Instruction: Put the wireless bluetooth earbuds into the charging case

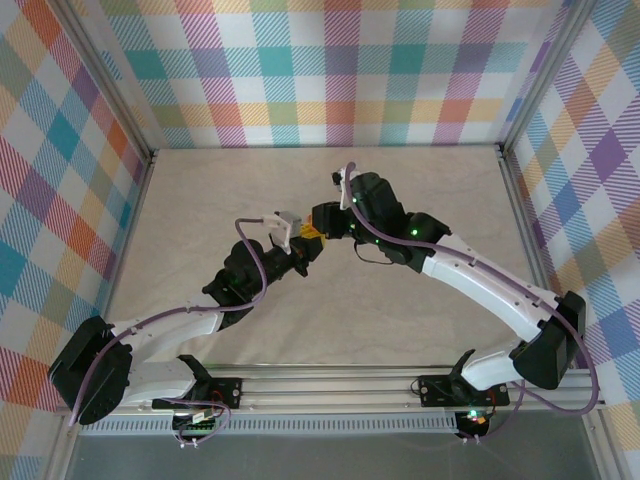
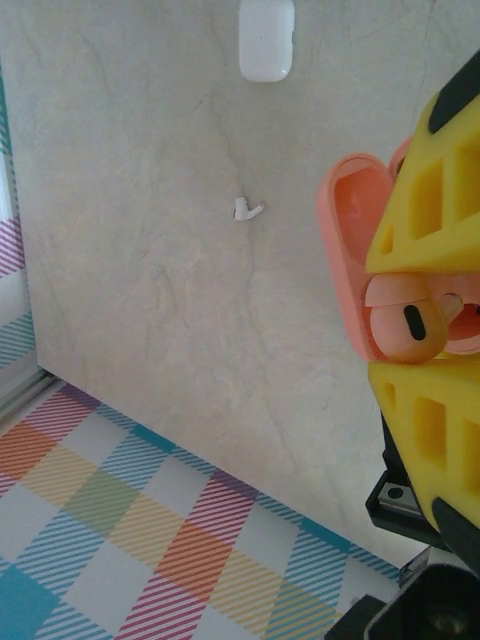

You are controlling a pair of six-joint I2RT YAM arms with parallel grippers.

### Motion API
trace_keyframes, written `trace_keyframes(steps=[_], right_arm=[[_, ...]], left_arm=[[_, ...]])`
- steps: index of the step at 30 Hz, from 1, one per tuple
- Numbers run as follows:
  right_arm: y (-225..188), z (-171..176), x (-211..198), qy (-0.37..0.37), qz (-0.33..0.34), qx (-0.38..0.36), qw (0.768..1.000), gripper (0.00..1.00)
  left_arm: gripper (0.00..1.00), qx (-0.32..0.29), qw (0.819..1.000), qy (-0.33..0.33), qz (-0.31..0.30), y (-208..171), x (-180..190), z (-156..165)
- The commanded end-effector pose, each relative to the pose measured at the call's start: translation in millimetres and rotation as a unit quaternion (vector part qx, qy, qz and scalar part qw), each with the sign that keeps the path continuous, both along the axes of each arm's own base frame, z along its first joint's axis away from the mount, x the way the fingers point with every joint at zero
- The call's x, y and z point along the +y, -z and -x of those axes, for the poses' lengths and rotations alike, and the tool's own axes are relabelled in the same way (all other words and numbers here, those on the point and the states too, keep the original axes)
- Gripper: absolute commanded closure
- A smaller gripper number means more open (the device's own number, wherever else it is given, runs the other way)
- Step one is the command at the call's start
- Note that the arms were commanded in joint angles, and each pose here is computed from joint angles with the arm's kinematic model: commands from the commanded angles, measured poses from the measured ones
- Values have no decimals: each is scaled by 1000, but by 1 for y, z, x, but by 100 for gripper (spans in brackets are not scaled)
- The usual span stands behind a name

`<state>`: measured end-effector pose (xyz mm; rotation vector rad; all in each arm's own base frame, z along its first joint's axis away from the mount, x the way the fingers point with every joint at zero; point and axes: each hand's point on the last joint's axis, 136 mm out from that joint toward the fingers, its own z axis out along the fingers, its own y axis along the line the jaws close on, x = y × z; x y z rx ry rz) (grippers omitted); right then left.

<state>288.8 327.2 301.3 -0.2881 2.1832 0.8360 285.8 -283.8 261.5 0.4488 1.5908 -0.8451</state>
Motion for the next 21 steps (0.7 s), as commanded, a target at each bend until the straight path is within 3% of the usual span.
trace_keyframes(steps=[1,21], right_arm=[[-14,4,8,-5,-32,-6,999,75],[4,1,7,25,-35,12,999,75]], left_arm=[[100,-35,999,-1,42,-36,-2,0],[100,-35,998,-6,61,-37,-2,-2]])
